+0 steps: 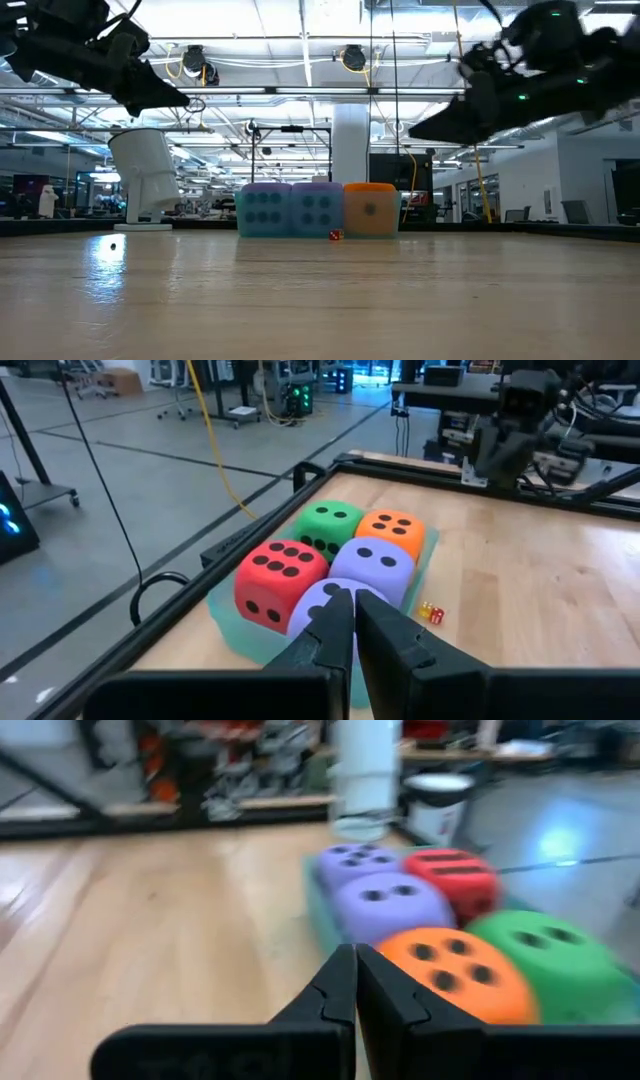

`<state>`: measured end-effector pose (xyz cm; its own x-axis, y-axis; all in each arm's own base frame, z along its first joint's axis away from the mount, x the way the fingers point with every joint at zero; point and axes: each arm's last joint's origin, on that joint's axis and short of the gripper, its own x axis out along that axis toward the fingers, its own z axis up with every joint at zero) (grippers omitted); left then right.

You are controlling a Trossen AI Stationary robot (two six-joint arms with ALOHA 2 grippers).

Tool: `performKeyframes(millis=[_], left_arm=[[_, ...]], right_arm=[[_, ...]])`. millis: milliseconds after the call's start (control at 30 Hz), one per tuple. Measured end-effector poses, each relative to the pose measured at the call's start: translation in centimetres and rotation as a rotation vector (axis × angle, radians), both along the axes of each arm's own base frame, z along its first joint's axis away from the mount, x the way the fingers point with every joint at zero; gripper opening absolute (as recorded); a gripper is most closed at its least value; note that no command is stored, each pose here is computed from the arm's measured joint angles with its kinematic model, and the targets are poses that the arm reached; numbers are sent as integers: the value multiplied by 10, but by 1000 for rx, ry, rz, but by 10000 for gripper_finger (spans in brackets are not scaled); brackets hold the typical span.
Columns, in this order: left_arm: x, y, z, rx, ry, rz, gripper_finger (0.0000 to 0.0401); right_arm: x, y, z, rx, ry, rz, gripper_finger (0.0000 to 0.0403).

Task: Pick & Place Dice
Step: Put the small red die into the blue bin

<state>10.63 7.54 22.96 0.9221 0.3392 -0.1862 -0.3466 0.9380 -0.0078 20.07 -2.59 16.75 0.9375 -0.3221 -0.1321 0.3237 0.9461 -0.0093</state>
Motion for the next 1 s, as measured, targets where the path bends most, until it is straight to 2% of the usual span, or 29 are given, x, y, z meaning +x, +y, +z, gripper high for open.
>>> performKeyframes(millis=[200, 267, 333, 467, 667, 800, 900, 1000], left_arm=[[0, 0, 0, -10, 0, 2, 26], [0, 0, -1, -19, 7, 2, 26], [0, 0, -3, -29, 19, 3, 26], [-1, 0, -3, -31, 23, 3, 26], [-1, 0, -3, -32, 25, 3, 26], [-1, 0, -3, -32, 24, 3, 26], [-1, 0, -3, -26, 26, 1, 26], [-1, 0, -3, -25, 27, 1, 26]], right_arm=[[55, 7, -2, -24, 129, 204, 1], [71, 14, -5, -54, 169, 300, 1], [85, 19, -9, -97, 194, 331, 1], [110, 20, -20, -163, 258, 282, 1], [139, 17, -40, -282, 466, 245, 0], [155, 13, -36, -322, 491, 145, 0], [162, 6, -32, -310, 492, 95, 0], [168, -4, -27, -222, 547, 82, 0]])
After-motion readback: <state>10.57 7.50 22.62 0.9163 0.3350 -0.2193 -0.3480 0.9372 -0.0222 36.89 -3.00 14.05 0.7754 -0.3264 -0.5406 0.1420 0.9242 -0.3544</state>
